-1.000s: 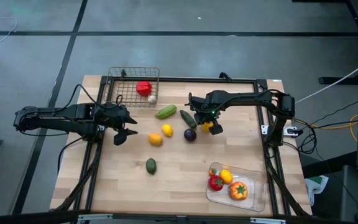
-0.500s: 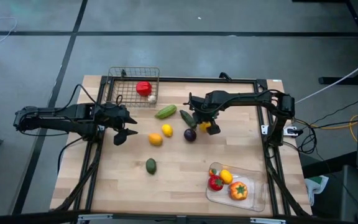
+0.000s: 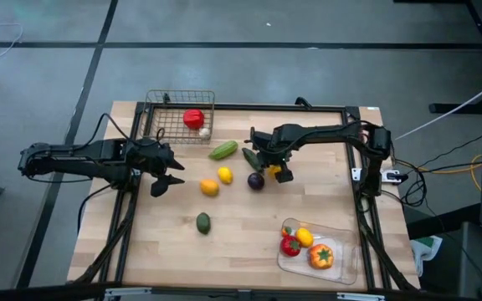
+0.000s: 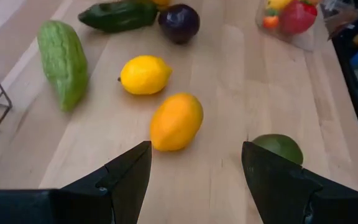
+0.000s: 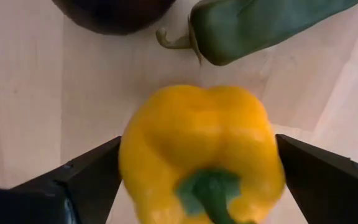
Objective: Sort produce into baskets
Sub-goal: Put the yellow bell pepper into the mesh basket
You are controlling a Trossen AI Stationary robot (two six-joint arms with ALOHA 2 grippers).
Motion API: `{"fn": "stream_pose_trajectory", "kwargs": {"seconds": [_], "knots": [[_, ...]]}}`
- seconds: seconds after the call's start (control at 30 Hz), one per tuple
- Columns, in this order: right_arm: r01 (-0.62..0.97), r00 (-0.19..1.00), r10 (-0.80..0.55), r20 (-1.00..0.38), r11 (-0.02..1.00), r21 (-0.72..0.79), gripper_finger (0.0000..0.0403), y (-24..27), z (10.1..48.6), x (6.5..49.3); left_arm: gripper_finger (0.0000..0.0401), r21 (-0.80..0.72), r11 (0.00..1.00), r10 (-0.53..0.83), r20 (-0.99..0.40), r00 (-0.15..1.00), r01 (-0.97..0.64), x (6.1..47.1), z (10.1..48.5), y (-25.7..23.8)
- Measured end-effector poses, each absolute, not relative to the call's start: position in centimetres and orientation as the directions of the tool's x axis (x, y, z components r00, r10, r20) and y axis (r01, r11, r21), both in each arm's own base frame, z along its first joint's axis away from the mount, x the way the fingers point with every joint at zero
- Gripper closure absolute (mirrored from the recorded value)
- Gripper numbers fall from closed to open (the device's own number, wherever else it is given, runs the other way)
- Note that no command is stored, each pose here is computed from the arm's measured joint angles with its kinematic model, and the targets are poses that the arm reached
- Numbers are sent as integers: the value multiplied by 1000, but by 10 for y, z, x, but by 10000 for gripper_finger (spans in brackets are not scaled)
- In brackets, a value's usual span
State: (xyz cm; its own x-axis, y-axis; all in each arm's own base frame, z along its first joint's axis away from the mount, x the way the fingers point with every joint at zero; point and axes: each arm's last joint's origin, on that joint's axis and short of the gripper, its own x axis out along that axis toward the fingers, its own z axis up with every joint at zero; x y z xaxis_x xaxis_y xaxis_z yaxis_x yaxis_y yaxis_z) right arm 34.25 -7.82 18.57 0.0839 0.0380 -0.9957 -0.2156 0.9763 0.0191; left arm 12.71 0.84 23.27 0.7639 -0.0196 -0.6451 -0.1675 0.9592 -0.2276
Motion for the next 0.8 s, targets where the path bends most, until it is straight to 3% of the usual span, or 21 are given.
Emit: {"fn": "stream_pose_trajectory", "kwargs": {"seconds": [0.43,0.67,0.8], "knots": [[-214,73,41,-997,977,24,7,-79,180,344,155,-247,951,-20,-645,764,-184,127,233,8],[-214,73,41,-997,977,25,62,-79,180,344,155,-239,955,-19,-643,766,-177,127,233,8],[-214,71,42,-997,977,26,79,-78,180,344,155,-316,917,-18,-643,765,-244,127,233,8]]}}
